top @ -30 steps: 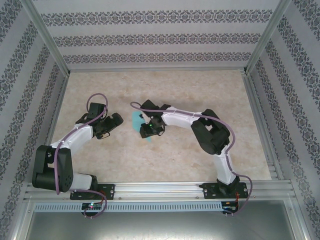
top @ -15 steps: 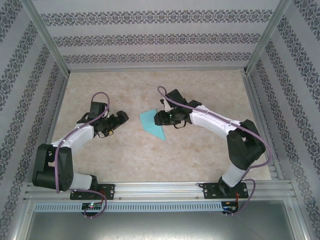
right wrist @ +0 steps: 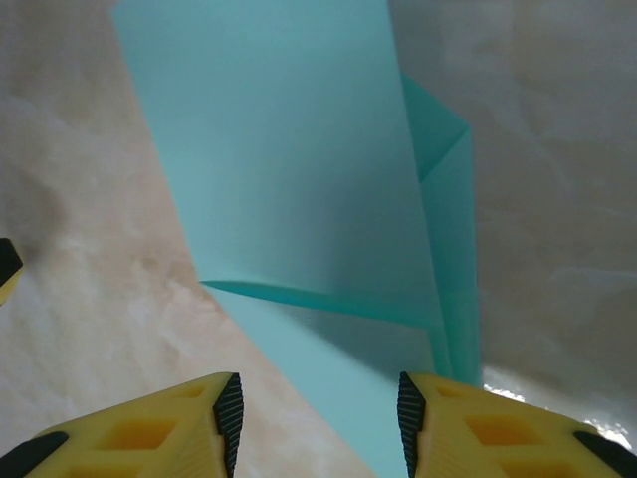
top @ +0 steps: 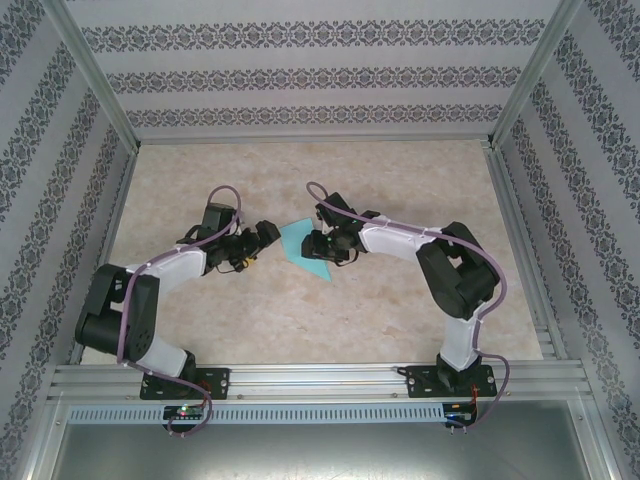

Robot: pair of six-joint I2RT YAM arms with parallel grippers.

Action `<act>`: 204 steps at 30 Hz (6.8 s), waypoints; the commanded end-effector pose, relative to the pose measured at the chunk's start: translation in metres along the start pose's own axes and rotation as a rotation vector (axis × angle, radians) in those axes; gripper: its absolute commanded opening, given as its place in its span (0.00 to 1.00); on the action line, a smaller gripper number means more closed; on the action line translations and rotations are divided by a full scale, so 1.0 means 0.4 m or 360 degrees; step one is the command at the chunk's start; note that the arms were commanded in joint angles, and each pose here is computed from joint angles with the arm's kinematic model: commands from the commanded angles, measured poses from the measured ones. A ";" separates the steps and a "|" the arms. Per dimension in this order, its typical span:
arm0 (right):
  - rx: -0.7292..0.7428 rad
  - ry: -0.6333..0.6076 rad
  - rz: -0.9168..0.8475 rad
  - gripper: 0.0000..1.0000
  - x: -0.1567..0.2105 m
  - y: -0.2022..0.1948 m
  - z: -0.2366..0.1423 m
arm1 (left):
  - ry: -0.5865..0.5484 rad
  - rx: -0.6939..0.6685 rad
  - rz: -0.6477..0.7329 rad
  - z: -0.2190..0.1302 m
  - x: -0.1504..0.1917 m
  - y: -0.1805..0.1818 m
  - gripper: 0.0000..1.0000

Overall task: Fold a paper plane with a square sheet of paper (pick it up from the middle)
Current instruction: Fold the wing for the fifth time at the center of the table.

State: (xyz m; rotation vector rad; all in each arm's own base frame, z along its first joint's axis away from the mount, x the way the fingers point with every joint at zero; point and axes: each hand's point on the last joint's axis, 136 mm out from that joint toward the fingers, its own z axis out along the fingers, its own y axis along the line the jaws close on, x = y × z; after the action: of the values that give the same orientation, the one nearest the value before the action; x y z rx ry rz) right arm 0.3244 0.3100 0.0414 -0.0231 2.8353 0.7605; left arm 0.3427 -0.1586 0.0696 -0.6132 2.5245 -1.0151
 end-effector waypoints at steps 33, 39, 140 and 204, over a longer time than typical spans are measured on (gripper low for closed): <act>-0.0281 0.0115 0.0402 0.37 0.006 -0.113 0.049 | 0.0271 0.0074 -0.0094 0.145 0.063 -0.063 0.47; -0.0295 0.0116 0.0415 0.37 0.007 -0.119 0.046 | 0.0277 0.0051 -0.0096 0.155 0.060 -0.059 0.41; -0.0177 -0.0823 -0.1842 0.54 0.032 0.189 0.037 | 0.0008 -0.0024 -0.0322 0.036 0.046 -0.065 0.11; -0.0731 -0.0445 -0.0810 0.02 0.036 0.171 0.040 | 0.0043 0.0301 0.0022 0.031 0.071 -0.051 0.42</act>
State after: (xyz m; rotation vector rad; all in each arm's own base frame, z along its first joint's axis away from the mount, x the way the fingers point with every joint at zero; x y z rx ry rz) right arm 0.3079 0.3732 0.0581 -0.6564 2.1826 1.0803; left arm 0.3248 -0.1847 0.0646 -0.5748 2.4633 -1.1967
